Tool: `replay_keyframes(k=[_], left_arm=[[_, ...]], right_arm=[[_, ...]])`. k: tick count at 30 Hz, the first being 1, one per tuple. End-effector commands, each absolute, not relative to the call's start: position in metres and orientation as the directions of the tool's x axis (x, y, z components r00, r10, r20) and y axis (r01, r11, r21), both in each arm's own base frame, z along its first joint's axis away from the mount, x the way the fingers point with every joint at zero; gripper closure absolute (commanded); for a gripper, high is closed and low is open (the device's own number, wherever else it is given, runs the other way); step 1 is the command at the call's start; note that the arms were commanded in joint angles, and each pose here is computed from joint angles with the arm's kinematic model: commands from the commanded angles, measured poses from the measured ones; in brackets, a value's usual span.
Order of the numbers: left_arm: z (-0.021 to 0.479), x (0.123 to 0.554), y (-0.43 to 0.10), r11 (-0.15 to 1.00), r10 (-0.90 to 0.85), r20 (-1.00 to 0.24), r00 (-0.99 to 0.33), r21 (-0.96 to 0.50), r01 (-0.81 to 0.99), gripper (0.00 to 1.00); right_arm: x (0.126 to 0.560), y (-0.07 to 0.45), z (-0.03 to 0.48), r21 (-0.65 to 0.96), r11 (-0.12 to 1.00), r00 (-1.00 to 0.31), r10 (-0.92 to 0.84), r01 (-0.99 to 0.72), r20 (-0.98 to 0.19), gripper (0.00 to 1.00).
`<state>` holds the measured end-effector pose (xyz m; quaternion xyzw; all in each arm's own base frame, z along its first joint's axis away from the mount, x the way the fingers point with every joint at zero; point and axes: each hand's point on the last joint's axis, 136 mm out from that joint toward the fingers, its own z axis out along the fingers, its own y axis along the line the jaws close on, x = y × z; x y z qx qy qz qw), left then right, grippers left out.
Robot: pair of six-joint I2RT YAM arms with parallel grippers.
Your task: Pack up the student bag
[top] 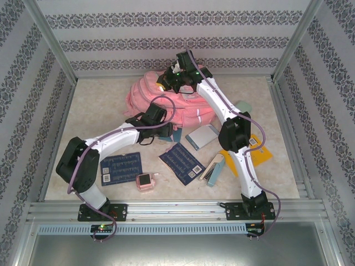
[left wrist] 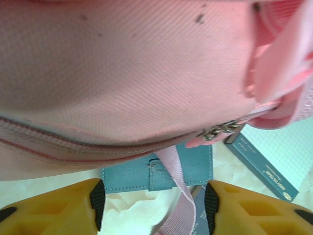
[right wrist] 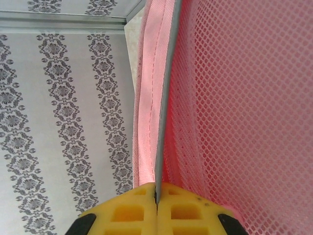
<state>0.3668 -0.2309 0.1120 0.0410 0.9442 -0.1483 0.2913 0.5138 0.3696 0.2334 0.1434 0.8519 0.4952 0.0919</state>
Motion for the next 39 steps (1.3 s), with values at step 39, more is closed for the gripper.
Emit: replay_keyframes(k=[39], left_arm=[[0.167,0.393,-0.222,0.352,-0.567,-0.433,-0.701,-0.896,0.269,0.43]], right_arm=[[0.505,0.387,0.347,0.977,0.211,-0.97,0.244,0.034,-0.019,1.0]])
